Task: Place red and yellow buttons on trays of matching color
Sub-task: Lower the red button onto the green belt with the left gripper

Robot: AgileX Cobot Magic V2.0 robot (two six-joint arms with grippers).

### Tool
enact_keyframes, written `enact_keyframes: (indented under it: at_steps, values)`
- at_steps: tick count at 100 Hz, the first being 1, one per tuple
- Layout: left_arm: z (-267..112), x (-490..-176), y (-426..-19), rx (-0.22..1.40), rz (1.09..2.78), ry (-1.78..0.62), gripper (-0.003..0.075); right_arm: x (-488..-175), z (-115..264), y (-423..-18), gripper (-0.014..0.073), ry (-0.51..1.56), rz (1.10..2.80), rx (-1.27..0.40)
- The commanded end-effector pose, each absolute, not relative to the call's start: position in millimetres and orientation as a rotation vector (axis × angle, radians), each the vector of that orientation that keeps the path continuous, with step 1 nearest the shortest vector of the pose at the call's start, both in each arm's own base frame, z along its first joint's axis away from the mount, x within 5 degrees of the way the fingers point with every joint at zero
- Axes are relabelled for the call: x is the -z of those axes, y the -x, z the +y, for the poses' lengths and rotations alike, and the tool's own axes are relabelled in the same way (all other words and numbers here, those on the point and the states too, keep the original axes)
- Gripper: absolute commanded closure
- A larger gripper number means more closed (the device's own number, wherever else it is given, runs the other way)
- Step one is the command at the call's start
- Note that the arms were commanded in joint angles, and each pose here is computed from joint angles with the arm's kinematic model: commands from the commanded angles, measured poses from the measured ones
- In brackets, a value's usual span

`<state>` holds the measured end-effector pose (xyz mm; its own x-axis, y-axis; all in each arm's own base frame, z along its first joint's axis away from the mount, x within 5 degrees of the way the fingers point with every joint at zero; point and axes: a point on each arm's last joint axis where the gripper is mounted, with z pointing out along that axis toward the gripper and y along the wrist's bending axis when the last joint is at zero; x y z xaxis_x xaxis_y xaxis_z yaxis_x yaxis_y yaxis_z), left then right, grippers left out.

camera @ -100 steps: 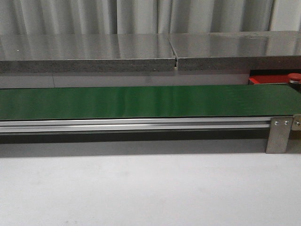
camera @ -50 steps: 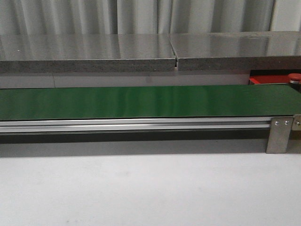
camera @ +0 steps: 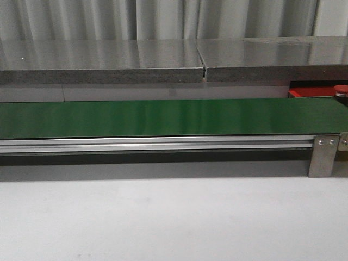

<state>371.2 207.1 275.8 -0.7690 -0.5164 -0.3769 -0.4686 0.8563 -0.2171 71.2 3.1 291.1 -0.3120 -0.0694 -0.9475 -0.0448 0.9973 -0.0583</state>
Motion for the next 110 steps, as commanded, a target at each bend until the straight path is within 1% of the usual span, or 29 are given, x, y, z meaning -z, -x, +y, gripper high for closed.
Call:
enact_keyframes:
  at_steps: [1, 23, 36, 54, 74, 100, 110]
  values:
    - [195.5, -320.9, -356.1, 0.119, 2.471, 0.67, 0.0605, -304.6, 2.0, -73.1, 0.0716, 0.08, 1.802, 0.046]
    - [167.3, -324.6, -340.4, 0.12, 2.464, 0.622, 0.0605, -304.6, 2.0, -73.1, 0.0716, 0.08, 1.802, 0.046]
    - [146.0, -323.7, -346.8, 0.147, 2.487, 0.554, 0.0605, -304.6, 2.0, -73.1, 0.0716, 0.08, 1.802, 0.046]
    - [125.2, -323.0, -354.6, 0.128, 2.52, 0.456, 0.0605, -304.6, 2.0, -73.1, 0.0716, 0.08, 1.802, 0.046]
    - [123.9, -316.9, -360.1, 0.139, 2.531, 0.453, 0.0604, -304.6, 2.0, -73.1, 0.0716, 0.08, 1.802, 0.046]
    - [127.5, -296.1, -369.1, 0.156, 2.583, 0.47, 0.0603, -304.6, 2.0, -73.1, 0.0716, 0.08, 1.802, 0.046]
    - [127.6, -296.0, -369.3, 0.155, 2.582, 0.47, 0.06, -304.6, 2.0, -73.1, 0.0716, 0.08, 1.802, 0.046]
